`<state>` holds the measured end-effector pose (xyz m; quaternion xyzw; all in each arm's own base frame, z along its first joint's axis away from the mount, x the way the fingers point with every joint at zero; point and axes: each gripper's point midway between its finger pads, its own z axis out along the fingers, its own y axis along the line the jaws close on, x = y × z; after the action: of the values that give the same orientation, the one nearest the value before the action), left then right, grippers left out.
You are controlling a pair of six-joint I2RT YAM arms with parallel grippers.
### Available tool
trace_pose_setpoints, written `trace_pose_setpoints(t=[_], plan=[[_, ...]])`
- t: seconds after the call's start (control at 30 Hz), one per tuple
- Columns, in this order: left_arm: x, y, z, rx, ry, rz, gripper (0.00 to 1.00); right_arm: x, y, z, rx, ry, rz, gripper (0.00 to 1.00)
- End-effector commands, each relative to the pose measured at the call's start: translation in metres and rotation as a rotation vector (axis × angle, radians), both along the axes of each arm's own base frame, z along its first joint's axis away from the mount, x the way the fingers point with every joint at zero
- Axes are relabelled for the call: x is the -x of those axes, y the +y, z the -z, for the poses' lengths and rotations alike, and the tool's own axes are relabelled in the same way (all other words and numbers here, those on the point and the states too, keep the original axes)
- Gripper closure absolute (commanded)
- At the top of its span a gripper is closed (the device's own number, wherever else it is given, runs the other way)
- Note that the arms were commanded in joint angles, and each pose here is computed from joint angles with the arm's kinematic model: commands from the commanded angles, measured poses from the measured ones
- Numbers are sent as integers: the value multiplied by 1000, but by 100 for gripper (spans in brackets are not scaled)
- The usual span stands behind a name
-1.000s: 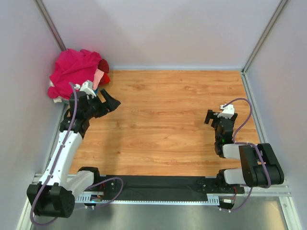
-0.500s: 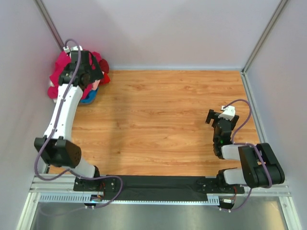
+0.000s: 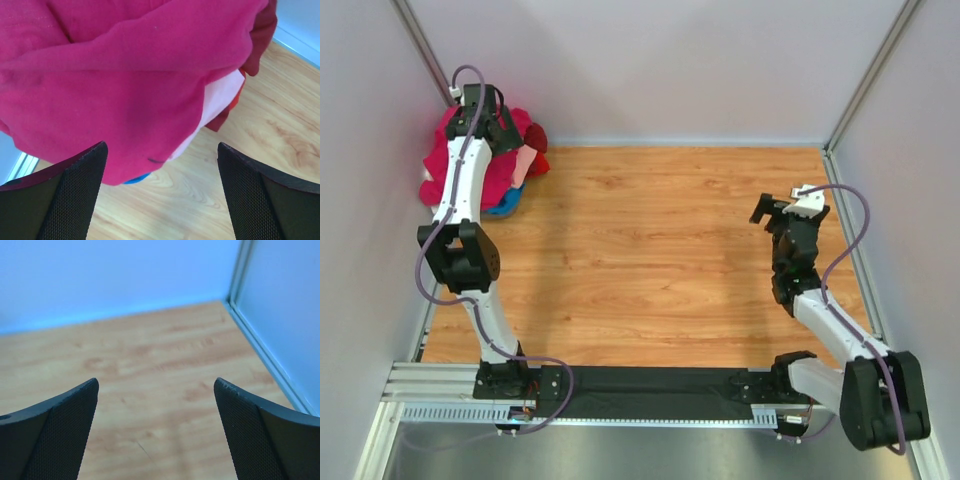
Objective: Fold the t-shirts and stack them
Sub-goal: Grab the tshirt from the pile
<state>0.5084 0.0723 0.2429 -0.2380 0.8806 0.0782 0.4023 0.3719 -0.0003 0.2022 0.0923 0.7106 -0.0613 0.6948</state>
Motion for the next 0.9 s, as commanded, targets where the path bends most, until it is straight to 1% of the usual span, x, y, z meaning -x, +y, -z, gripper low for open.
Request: trace_pose_setpoints(t=[0.0,0.07,0.2,0.37,0.4,0.43,0.47,0.5,0.53,0.6,0.63,0.7,0.77,0.8,0.83,0.87], plan=[[-12,21,-26,-26,-87,-48,3,0,20,0,-61,36,-98,0],[-19,26,-19,-29,-89,-56,4,-3,31,10,-84,37,-151,0],[-34,38,-27,-87,-153,-76,4,-7,46,21,-124,73,-215,0],[-51,50,-39,-134,-208,-117,1,-12,53,25,-145,80,-242,0],[-55,52,-38,-137,-209,-119,1,-13,54,25,-147,82,-248,0],[-62,54,-25,-138,-189,-120,1,-15,56,30,-152,97,-253,0],[-66,55,-34,-140,-206,-122,1,-16,57,32,-153,102,-255,0],[-70,56,-30,-139,-201,-125,4,-18,59,32,-157,102,-265,0],[-76,56,-17,-136,-180,-122,6,-20,59,37,-158,117,-264,0],[-82,58,-14,-127,-186,-119,10,-23,61,36,-159,123,-271,0],[-84,59,-11,-126,-184,-121,14,-24,61,37,-160,127,-271,0],[-87,59,-3,-117,-176,-121,23,-26,63,42,-163,149,-276,0],[-88,57,2,-104,-169,-108,50,-28,63,45,-164,164,-272,0],[-88,56,2,-100,-168,-104,82,-29,63,46,-162,169,-270,0],[-85,57,-4,-95,-179,-116,95,-32,63,43,-165,167,-267,0],[-83,54,-6,-93,-178,-114,100,-32,64,45,-164,176,-267,0]])
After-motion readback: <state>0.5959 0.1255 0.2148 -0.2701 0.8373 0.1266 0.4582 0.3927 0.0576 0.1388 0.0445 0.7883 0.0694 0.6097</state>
